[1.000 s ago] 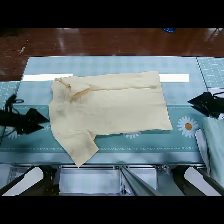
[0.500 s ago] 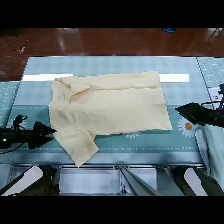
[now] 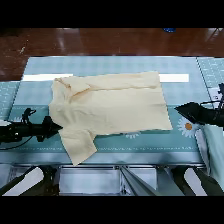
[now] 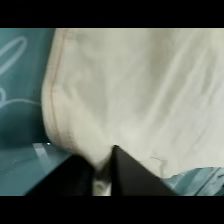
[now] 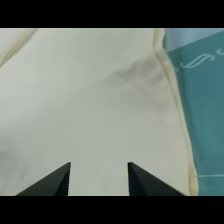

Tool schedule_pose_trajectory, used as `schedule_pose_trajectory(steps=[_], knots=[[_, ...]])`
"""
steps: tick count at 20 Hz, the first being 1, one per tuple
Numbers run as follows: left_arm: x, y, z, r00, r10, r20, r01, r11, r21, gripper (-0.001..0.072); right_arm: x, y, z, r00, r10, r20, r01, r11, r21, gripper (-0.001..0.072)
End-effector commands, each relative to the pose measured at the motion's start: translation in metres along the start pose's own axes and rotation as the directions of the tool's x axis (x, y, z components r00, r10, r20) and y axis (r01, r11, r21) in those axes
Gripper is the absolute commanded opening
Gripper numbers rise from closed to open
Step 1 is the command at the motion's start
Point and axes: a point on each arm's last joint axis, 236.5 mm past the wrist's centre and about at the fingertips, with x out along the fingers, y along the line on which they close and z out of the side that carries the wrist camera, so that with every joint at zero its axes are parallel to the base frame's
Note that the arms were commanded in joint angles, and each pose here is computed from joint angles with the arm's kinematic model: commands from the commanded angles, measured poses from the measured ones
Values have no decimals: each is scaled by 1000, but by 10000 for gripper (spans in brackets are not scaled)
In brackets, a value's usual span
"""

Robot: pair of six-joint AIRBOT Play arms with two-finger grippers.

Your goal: Fold the shirts.

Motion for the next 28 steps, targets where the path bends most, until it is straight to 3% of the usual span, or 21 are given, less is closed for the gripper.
schedule_pose_trajectory(steps=[1,5,10,15,21,22,24,28], knots=[[6,-10,-9,999,-9,-34,11,998,58,22,-16,-41,15,991,-114,63,111,992,59,411],[6,-11,-14,998,-15,-55,19,997,76,22,-28,-108,-33,936,-337,-105,350,924,154,411],[6,-11,-14,998,-15,-54,19,997,76,22,1,-103,-67,954,-223,-201,276,915,295,411],[6,-11,-13,998,-15,-53,19,997,76,22,40,-88,-93,927,-116,-357,216,943,254,410],[6,-11,-13,998,-15,-54,19,997,76,22,83,-72,-67,951,-54,-306,143,950,277,410],[6,-11,-13,998,-15,-54,19,997,76,22,88,-68,-59,957,-50,-287,133,952,276,393],[6,-11,-14,998,-15,-54,19,997,76,22,94,-47,-42,968,2,-252,58,972,230,21],[-12,-41,1,997,-69,-41,74,986,148,21,74,42,6,956,178,-232,-180,984,15,17]])
